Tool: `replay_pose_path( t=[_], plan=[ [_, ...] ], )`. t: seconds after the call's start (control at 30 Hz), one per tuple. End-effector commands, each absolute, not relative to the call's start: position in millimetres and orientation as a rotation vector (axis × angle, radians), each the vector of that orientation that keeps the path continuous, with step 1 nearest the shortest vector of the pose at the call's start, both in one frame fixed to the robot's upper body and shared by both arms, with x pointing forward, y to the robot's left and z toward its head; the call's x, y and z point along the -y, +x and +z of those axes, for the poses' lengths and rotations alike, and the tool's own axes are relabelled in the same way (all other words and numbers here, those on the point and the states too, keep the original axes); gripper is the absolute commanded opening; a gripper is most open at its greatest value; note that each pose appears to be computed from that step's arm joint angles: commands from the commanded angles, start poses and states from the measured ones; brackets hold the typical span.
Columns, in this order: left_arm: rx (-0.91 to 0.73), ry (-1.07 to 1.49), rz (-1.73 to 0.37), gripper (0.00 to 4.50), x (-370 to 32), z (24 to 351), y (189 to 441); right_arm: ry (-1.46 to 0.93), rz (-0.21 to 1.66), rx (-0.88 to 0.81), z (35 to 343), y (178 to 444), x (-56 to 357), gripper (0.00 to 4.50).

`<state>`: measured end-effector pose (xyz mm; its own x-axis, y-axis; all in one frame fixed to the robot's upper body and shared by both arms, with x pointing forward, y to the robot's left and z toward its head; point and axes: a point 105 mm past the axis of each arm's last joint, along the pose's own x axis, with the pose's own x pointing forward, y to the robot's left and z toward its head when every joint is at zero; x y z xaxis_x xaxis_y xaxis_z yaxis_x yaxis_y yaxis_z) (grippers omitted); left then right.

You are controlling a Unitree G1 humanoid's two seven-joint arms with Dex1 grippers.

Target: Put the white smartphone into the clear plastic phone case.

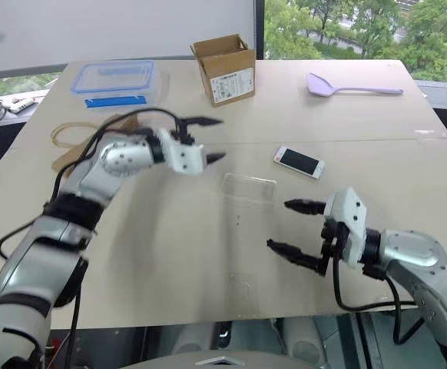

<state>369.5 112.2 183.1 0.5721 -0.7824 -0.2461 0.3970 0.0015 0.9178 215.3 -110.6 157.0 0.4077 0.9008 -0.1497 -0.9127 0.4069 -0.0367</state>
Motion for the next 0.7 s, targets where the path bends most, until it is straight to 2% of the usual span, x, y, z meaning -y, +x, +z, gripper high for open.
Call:
replay_pose_path(
  t=[0.03,0.3,0.47,0.7],
  plan=[
    [0.418,1.171,-0.949,3.74,-108,209,351,-0.12,1.133,-0.07,166,209,108,4.5],
    [0.262,0.977,-1.005,3.74,-104,185,329,-0.142,1.031,-0.079,164,208,122,4.5],
    [0.228,0.919,-1.047,3.74,-98,170,323,-0.181,0.954,-0.076,167,211,135,4.5],
    [0.193,0.838,-1.083,3.74,-94,159,309,-0.176,0.912,-0.043,170,211,128,4.5]
  ],
)
